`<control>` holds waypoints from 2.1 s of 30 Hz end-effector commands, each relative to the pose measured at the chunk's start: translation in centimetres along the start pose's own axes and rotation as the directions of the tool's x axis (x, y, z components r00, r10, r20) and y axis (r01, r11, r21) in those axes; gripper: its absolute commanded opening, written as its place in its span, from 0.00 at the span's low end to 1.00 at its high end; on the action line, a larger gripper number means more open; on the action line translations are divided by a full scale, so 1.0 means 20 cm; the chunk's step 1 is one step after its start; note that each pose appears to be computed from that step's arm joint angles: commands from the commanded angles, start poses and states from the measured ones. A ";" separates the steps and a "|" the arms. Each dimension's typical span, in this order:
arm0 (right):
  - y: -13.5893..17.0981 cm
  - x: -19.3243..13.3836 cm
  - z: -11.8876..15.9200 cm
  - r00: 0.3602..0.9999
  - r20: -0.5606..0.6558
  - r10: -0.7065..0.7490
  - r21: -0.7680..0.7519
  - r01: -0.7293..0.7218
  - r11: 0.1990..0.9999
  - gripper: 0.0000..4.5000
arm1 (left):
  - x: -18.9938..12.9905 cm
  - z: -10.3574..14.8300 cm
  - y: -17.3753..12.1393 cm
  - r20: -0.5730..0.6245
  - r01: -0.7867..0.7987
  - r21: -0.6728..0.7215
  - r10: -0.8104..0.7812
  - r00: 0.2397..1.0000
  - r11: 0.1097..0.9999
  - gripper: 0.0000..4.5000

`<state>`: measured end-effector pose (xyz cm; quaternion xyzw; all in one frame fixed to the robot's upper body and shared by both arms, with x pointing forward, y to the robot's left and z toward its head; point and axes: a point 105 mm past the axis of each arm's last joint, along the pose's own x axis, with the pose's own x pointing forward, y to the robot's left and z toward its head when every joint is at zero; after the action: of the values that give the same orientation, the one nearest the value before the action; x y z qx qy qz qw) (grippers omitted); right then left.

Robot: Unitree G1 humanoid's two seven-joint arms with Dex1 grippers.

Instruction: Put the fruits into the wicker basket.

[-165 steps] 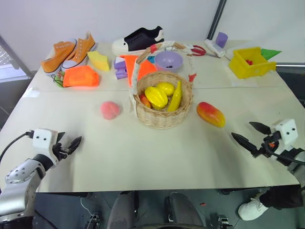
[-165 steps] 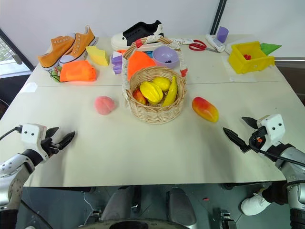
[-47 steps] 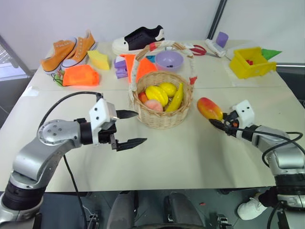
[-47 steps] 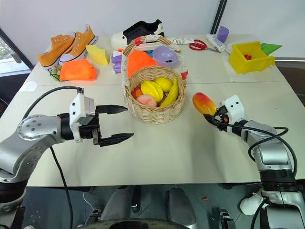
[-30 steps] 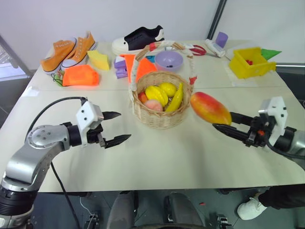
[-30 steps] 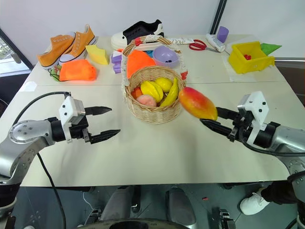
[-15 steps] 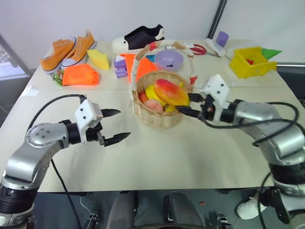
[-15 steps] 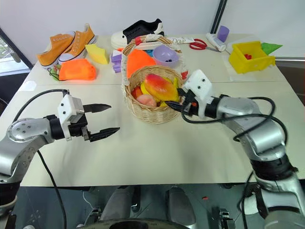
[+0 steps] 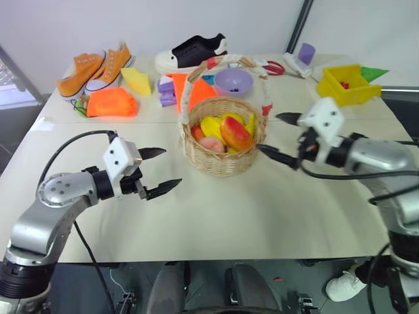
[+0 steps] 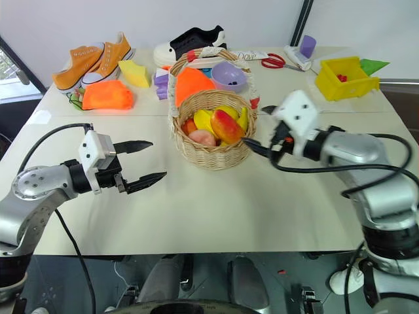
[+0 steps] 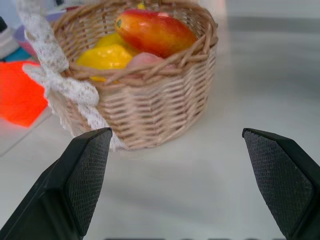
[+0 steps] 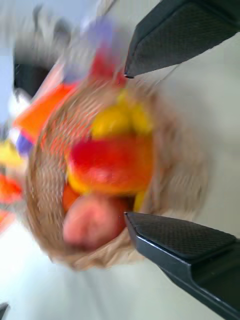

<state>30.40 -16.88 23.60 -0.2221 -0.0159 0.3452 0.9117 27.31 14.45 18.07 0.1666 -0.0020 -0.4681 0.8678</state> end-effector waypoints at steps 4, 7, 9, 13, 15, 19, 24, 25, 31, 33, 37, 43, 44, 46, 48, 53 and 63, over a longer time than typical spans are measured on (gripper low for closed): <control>-0.14 0.01 0.07 0.973 0.055 -0.224 0.032 0.222 0.974 0.99 | 0.06 0.11 0.05 0.124 -0.066 0.052 0.059 0.991 0.997 1.00; -0.14 0.12 0.06 0.965 0.064 -0.256 0.113 0.248 0.962 0.99 | 0.08 0.11 0.04 0.136 -0.063 0.041 0.057 0.989 0.997 1.00; -0.12 0.21 0.05 0.966 0.065 -0.251 0.159 0.238 0.958 0.99 | 0.10 0.10 0.04 0.144 -0.061 0.025 0.057 0.988 0.998 1.00; -0.11 0.30 0.03 0.965 0.071 -0.254 0.198 0.236 0.951 0.99 | 0.10 0.09 0.02 0.137 -0.057 0.014 0.054 0.989 0.998 1.00; -0.14 0.34 0.01 0.955 0.064 -0.291 0.228 0.270 0.935 0.93 | 0.10 0.08 0.01 0.135 -0.060 0.009 0.058 0.989 0.998 1.00; -0.17 0.36 -0.01 0.941 0.065 -0.332 0.269 0.304 0.914 0.59 | 0.09 0.07 0.00 0.131 -0.068 0.004 0.067 0.989 0.998 1.00; -0.21 0.35 -0.02 0.924 0.077 -0.374 0.305 0.335 0.891 0.03 | 0.09 0.07 0.00 0.128 -0.075 0.001 0.075 0.989 0.997 1.00; -0.21 0.35 -0.01 0.922 0.082 -0.378 0.308 0.337 0.890 0.02 | 0.09 0.07 0.00 0.128 -0.076 0.001 0.075 0.989 0.997 1.00; -0.33 0.19 0.05 0.882 0.125 -0.454 0.274 0.409 0.870 0.02 | 0.08 0.07 0.01 0.125 -0.076 0.001 0.075 0.989 0.997 1.00; -0.40 0.08 0.07 0.862 0.136 -0.488 0.247 0.448 0.859 0.02 | 0.08 0.07 0.01 0.124 -0.075 0.001 0.074 0.989 0.997 1.00; -0.59 -0.23 0.02 0.788 0.058 -0.613 0.173 0.596 0.784 0.02 | 0.10 0.06 0.01 0.126 -0.059 0.002 0.059 0.990 0.998 1.00; -0.76 -0.54 -0.20 0.612 -0.105 -0.784 0.094 0.791 0.605 0.02 | 0.13 0.06 0.02 0.136 -0.045 0.005 0.044 0.990 0.999 1.00; -0.77 -0.56 -0.23 0.599 -0.119 -0.792 0.101 0.801 0.590 0.02 | 0.13 0.06 0.03 0.137 -0.043 0.005 0.042 0.990 0.999 1.00; -0.76 -0.57 -0.28 0.597 -0.132 -0.792 0.111 0.802 0.586 0.02 | 0.14 0.06 0.03 0.138 -0.041 0.004 0.040 0.990 0.999 1.00; -0.74 -0.57 -0.32 0.600 -0.139 -0.788 0.129 0.800 0.586 0.02 | 0.14 0.06 0.03 0.138 -0.041 0.004 0.040 0.990 0.999 1.00; -0.74 -0.60 -0.33 0.570 -0.139 -0.810 0.071 0.821 0.566 0.45 | 0.12 0.05 0.03 0.129 -0.053 -0.002 0.053 0.990 0.999 1.00; -0.65 -0.76 -0.29 0.700 -0.123 -0.704 -0.179 0.682 0.709 0.68 | 0.07 -0.04 0.12 0.055 -0.129 -0.039 0.131 0.990 0.991 1.00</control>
<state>28.83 -37.63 23.69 -0.2663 -0.0063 -0.0569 0.9622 30.03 14.20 16.91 0.1269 -0.0152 -0.4268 0.8953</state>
